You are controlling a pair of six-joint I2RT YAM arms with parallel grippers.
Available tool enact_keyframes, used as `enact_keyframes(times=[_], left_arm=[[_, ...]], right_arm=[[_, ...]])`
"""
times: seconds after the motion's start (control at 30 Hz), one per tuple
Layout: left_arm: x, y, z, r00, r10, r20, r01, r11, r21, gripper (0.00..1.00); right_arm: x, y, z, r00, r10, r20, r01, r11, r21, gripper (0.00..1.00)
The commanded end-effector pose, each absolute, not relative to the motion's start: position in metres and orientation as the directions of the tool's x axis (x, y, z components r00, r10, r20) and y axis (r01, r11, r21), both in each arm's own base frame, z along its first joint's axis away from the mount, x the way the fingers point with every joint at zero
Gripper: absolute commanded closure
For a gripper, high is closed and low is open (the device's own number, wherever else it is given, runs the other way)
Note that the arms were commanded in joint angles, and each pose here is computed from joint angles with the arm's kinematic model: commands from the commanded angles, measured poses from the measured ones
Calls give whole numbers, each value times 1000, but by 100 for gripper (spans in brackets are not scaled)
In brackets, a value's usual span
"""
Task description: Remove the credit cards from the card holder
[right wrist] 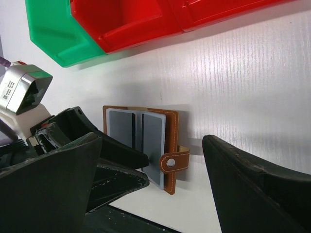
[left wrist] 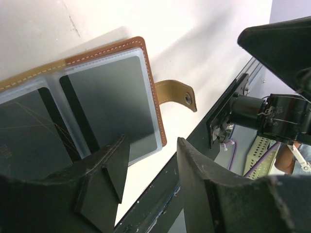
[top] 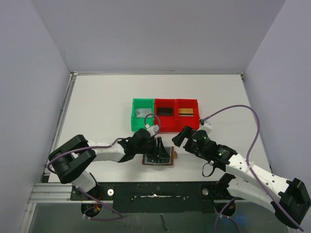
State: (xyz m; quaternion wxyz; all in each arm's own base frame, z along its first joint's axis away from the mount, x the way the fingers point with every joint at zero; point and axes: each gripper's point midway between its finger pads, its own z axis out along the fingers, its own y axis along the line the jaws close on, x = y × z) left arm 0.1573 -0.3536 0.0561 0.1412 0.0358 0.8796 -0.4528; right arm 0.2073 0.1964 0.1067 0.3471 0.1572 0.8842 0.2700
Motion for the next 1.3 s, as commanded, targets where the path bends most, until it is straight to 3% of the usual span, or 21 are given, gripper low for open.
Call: enact_keyframes(times=[0.0,0.4,0.73,0.83,0.9,1.13,1.27], left_arm=[[163,-370,79,-938,-56,-341,261,534,-804,57],[186,-331,99,-864,-188,-467,242,657,-713,56],[200,-290,127,-777,-357,-519,185,658,-730,52],[203,-278,133,-748,-392,-535,169,667,-726,45],[205,-270,138,-727,-417,-545,162,667,-727,38],[218,-242,147,-678,-493,-544,108,666,-738,20],[224,-227,151,-649,-535,-541,82,658,-748,12]], right_arm=[[215,194,118,-660,517,-545,89,774,626,12],[223,213,138,-646,511,-567,-22,731,682,15],[217,216,156,-608,586,-536,-93,617,781,16],[210,223,164,-621,592,-513,-167,540,825,13],[206,228,164,-642,593,-486,-189,492,850,0],[209,236,156,-684,584,-436,-133,488,863,2],[211,249,175,-663,536,-523,-288,462,839,2]])
